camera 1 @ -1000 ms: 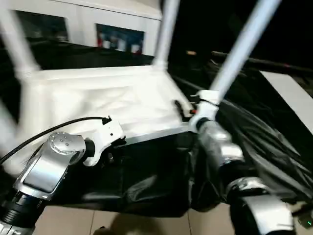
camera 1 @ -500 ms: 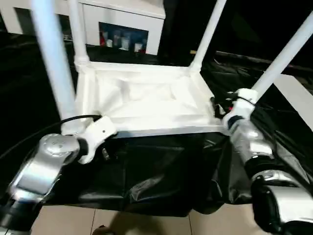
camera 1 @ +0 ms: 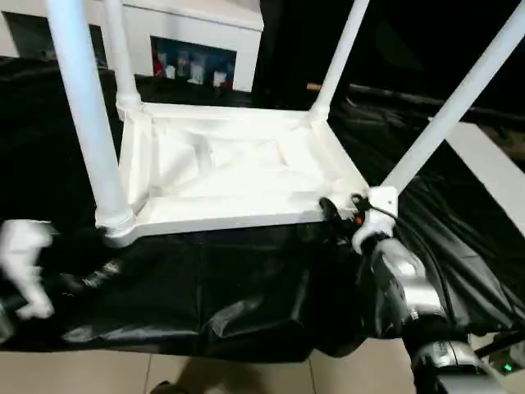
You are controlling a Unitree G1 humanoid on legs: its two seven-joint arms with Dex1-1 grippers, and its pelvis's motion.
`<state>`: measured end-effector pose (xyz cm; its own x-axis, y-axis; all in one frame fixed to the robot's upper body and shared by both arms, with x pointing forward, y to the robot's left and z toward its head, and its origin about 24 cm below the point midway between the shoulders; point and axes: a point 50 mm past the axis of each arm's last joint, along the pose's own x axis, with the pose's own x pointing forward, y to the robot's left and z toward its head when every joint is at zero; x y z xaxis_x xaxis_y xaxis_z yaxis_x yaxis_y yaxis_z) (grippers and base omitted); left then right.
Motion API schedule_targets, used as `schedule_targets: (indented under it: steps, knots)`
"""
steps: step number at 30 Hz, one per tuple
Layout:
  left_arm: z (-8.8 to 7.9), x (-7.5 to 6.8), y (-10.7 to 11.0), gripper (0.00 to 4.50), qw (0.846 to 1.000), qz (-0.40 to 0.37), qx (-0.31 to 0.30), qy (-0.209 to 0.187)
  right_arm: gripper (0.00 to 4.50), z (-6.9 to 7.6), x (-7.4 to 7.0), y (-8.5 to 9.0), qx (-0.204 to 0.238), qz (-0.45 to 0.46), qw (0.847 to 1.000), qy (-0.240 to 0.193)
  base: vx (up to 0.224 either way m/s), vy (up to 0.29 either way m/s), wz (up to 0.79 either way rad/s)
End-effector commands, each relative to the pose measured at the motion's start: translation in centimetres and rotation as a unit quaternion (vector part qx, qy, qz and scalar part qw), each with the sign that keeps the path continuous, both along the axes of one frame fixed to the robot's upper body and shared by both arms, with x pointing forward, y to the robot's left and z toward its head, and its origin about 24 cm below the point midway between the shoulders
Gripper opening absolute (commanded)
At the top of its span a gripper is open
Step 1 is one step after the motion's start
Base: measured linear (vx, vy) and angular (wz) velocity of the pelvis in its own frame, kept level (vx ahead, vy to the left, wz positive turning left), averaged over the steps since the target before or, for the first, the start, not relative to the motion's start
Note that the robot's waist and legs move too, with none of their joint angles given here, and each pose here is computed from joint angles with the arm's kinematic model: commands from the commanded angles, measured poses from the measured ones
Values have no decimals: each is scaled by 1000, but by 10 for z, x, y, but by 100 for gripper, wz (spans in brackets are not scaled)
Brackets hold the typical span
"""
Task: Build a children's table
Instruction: Rotate leg to tighten, then rotate table base
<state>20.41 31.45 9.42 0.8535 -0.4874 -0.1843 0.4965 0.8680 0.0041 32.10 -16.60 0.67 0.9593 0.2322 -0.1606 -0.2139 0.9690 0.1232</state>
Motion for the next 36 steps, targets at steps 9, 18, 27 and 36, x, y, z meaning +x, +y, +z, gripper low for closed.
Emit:
schedule_targets:
  steps: [9,18,27,36]
  knots:
    - [25,35,-10,446,992,13,-57,-113,381,-20,-11,-19,-34,-86,993,71,0,0,0]
    - [33,74,-57,446,982,-62,-130,-122,381,-28,-5,8,-54,-6,993,106,0,0,0]
    - [45,61,-111,446,929,-270,-250,-39,381,-17,11,19,-67,37,992,99,0,0,0]
    - [51,39,-163,446,858,-451,-240,54,381,-4,24,34,-81,83,989,87,0,0,0]
